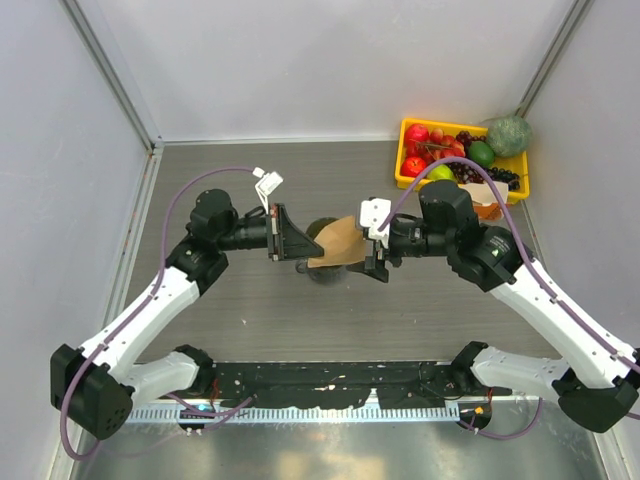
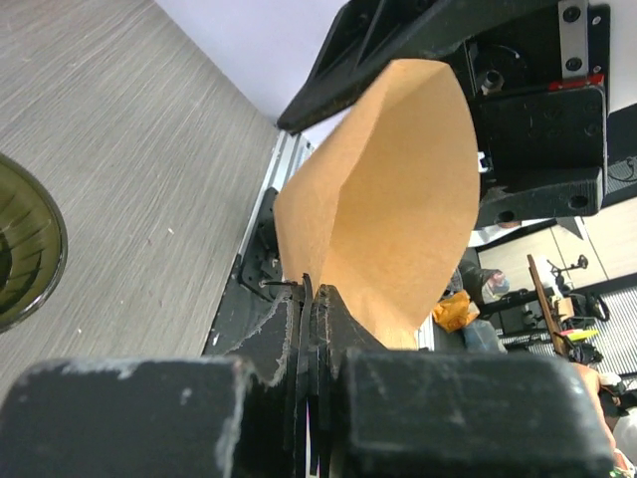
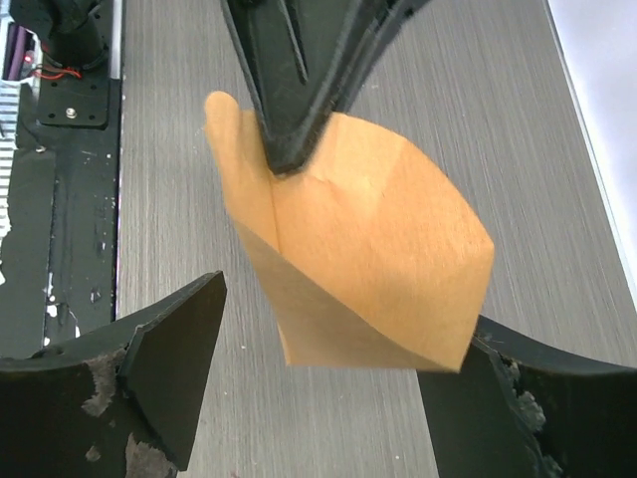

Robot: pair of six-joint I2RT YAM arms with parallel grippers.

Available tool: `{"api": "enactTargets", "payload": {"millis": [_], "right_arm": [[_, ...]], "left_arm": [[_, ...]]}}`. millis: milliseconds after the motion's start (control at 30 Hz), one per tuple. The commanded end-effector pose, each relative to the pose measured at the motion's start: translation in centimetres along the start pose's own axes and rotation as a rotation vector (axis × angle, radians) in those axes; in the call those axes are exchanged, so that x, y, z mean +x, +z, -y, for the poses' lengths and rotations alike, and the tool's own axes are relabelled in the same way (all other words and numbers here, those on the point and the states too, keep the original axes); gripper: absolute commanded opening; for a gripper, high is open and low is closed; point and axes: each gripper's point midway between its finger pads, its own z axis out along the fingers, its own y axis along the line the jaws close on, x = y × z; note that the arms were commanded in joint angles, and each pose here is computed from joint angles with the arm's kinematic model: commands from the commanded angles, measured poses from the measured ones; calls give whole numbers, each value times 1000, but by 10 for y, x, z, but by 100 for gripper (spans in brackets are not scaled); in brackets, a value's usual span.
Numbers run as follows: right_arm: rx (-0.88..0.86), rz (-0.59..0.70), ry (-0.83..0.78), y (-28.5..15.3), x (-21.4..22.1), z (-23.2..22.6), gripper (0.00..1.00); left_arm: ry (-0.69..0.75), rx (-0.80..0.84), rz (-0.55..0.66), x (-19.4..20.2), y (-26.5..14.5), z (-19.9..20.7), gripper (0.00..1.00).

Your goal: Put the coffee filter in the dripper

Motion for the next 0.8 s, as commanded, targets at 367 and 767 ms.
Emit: {"api": "enactTargets", "payload": {"millis": [367, 767], "right_arm": [[188, -16, 0, 1, 8, 32, 80], [126, -51, -58, 19, 10, 20, 77]], "left_arm": [[-82, -15, 146, -47, 1, 13, 0], [-67, -26, 152, -54, 2, 11, 0]]}}
